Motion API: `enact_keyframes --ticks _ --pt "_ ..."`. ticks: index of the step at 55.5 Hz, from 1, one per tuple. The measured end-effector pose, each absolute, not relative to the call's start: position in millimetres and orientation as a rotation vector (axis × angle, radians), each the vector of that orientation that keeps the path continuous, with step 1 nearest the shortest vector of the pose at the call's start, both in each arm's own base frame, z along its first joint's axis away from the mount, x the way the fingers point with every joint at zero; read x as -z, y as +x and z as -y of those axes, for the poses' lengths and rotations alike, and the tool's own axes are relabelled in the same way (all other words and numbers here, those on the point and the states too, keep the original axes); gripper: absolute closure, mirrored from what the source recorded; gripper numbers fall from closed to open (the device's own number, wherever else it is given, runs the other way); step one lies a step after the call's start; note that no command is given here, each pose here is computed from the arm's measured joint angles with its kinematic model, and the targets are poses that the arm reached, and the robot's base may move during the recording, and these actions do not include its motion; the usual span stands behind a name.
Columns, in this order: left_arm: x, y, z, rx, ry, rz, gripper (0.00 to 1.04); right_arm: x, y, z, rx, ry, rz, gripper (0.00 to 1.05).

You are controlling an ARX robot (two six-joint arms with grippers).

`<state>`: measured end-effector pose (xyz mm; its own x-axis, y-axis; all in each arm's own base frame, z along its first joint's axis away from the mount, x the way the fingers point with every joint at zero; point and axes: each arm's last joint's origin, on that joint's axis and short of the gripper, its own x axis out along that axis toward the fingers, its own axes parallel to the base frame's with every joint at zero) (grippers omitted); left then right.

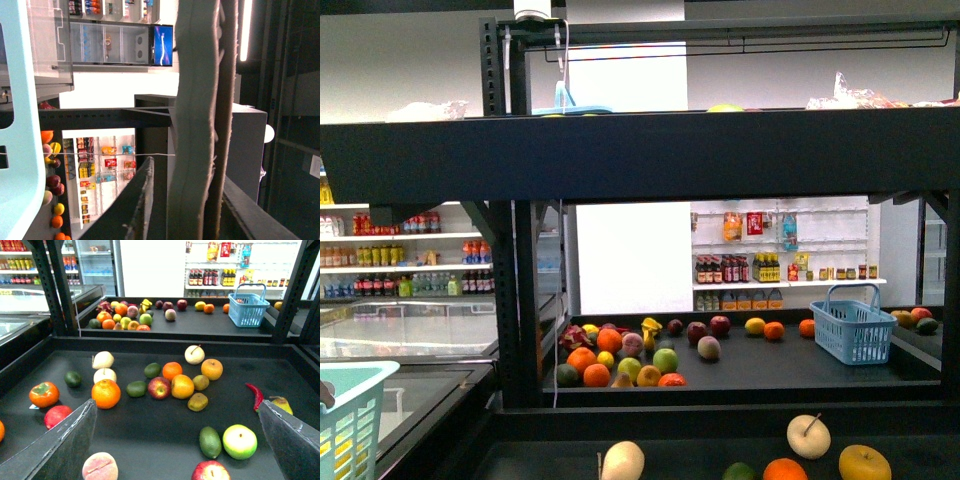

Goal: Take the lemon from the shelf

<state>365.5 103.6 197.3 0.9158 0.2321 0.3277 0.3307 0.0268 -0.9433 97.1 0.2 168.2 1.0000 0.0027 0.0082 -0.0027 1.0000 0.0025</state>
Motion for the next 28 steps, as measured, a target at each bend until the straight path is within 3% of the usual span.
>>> enact_keyframes --ticks 9,17,28 --pt "-194.9 361.9 -106.7 0.078 -1.531 0.430 0.31 -168.1 97.1 -0.2 -0.003 0.003 0.008 0.07" --pt "-204.8 328.3 -118.7 -0.002 -1.349 0.358 0.07 -168.1 97.1 -0.2 0.000 0.002 0.008 0.07" --pt "-225.0 313.4 -122.5 -0.134 -1.186 0.283 0.08 -168.1 97.1 -0.2 -0.003 0.002 0.009 0.07"
